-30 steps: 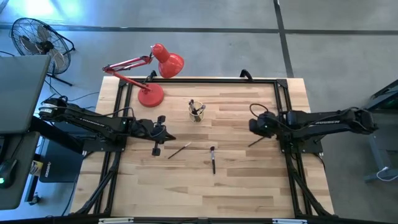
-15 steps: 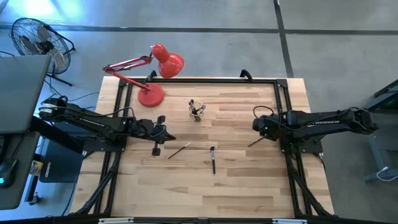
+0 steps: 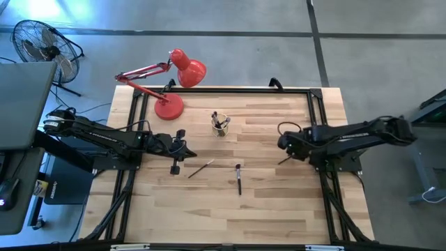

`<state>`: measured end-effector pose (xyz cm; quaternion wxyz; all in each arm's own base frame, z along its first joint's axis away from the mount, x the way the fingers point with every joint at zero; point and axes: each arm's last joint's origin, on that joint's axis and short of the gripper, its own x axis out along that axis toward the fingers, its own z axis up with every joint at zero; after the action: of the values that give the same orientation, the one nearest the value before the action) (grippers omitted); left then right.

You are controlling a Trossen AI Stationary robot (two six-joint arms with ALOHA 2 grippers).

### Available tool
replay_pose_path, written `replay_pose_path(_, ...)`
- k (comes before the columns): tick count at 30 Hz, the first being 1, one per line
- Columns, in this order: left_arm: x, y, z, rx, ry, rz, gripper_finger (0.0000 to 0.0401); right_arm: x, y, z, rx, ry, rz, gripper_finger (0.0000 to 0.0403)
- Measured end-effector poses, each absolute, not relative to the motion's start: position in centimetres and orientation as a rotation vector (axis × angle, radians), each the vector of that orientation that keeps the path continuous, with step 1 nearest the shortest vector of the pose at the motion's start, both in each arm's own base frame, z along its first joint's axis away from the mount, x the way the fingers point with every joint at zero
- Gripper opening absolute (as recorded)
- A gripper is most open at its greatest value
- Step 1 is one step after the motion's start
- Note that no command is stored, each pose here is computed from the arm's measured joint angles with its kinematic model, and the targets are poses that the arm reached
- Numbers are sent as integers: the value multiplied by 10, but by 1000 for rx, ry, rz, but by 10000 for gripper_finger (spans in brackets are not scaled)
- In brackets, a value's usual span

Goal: Put items in baskets/containers
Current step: Put the black eyeshadow brush into the gold pen holder

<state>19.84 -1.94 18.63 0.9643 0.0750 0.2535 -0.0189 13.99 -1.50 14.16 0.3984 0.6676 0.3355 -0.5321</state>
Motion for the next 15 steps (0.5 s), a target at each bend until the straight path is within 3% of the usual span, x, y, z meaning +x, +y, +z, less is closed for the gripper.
replay_pose_path(9, 198, -19, 186, 152, 517, -39, 1, 149, -16, 128, 1655, 920, -1403, 90)
replay_pose_path(15, 198, -19, 186, 160, 516, -41, 1, 153, -16, 125, 1499, 1038, -1247, 73)
